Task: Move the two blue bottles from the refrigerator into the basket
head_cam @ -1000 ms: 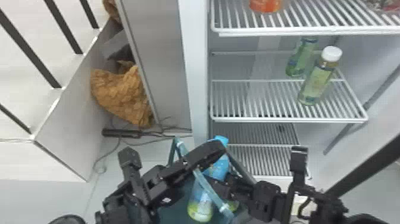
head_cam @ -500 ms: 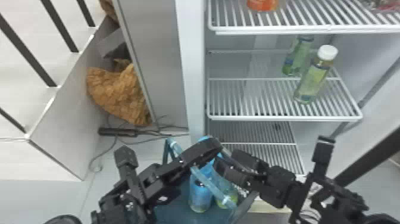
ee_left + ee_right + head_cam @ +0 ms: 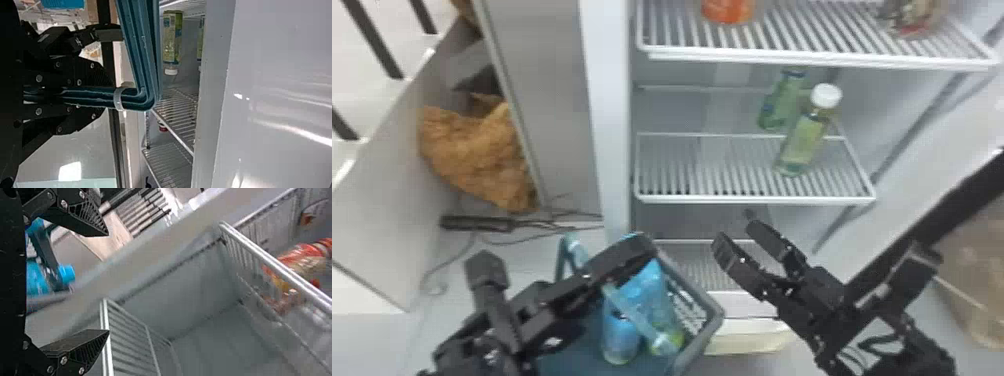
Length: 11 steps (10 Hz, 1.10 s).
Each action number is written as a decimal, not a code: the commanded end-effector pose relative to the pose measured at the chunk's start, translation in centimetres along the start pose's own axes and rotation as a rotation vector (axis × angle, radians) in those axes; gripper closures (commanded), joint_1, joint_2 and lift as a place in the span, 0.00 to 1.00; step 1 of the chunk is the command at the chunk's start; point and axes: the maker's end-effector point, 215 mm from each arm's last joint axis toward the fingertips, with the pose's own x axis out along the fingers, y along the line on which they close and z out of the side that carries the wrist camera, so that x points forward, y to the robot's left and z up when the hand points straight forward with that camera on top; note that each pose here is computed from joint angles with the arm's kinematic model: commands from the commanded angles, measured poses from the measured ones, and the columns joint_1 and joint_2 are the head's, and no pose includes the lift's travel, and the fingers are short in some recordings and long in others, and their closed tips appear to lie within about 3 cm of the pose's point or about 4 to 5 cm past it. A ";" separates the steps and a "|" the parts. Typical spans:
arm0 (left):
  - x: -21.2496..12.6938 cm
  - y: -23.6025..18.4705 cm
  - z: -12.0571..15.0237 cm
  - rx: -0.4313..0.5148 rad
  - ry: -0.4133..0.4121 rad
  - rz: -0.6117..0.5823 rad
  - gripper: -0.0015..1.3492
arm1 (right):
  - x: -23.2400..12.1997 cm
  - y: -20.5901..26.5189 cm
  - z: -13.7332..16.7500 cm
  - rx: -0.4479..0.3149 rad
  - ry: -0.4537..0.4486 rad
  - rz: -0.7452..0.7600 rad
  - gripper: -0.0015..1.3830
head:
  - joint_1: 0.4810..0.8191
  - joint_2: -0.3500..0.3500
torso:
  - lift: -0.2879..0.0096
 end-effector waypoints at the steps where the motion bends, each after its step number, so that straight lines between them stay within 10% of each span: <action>1: -0.1 0.1 0.0 -0.002 -0.001 0.003 0.89 | -2.8 -1.2 0.7 -0.033 -0.045 -0.065 0.15 | 0.63 0.30 | 0.23; 7: -0.5 0.7 -0.5 -0.008 0.004 0.023 0.89 | -12.6 -3.1 5.3 -0.351 -0.036 -0.333 0.15 | 0.63 0.00 | 0.23; 11: -0.5 0.9 -0.7 -0.011 0.007 0.026 0.89 | -15.9 -3.0 6.1 -0.428 0.033 -0.447 0.15 | 0.63 0.00 | 0.23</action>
